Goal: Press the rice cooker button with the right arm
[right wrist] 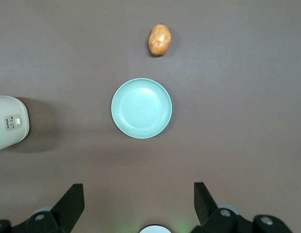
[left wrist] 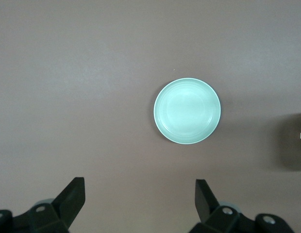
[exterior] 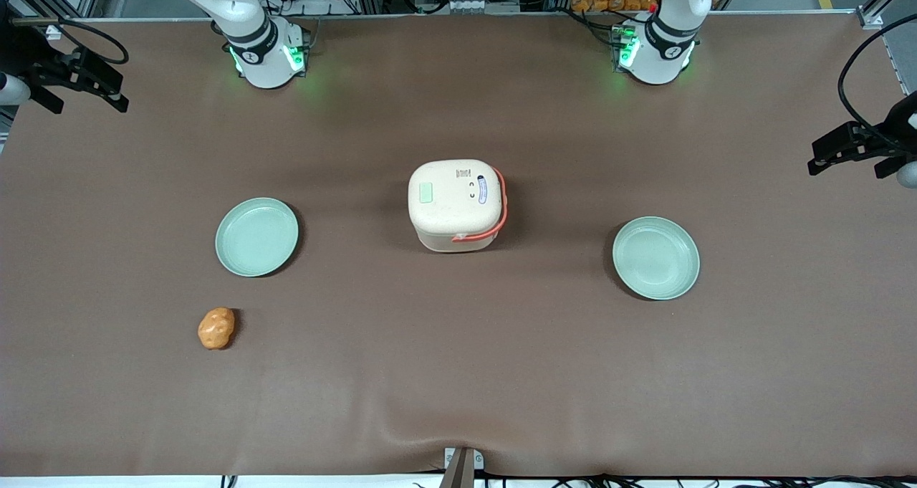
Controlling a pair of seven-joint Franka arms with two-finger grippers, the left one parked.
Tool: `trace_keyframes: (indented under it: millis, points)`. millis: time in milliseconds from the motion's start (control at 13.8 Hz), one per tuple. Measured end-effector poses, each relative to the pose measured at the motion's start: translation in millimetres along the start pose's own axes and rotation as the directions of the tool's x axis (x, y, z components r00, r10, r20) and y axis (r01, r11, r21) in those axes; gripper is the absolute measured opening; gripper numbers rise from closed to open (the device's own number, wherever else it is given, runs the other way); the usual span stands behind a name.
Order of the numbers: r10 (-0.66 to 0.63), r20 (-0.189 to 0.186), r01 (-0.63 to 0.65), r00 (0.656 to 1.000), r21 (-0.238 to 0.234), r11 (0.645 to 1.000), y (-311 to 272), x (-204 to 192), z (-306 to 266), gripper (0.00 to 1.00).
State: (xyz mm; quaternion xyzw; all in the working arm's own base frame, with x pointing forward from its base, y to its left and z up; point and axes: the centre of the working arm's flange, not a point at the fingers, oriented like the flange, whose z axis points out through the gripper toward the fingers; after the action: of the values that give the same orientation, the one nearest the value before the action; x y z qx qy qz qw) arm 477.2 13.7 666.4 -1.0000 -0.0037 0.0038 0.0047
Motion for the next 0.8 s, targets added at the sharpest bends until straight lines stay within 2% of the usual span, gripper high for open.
trace_keyframes:
  millis: [508, 798]
  points:
    - [-0.031, 0.004, 0.031, 1.000, -0.001, 1.000, -15.9, 2.3, 1.9, 1.00]
    - [-0.111, 0.015, 0.111, 0.994, 0.000, 0.994, -66.0, 2.2, 9.0, 1.00]
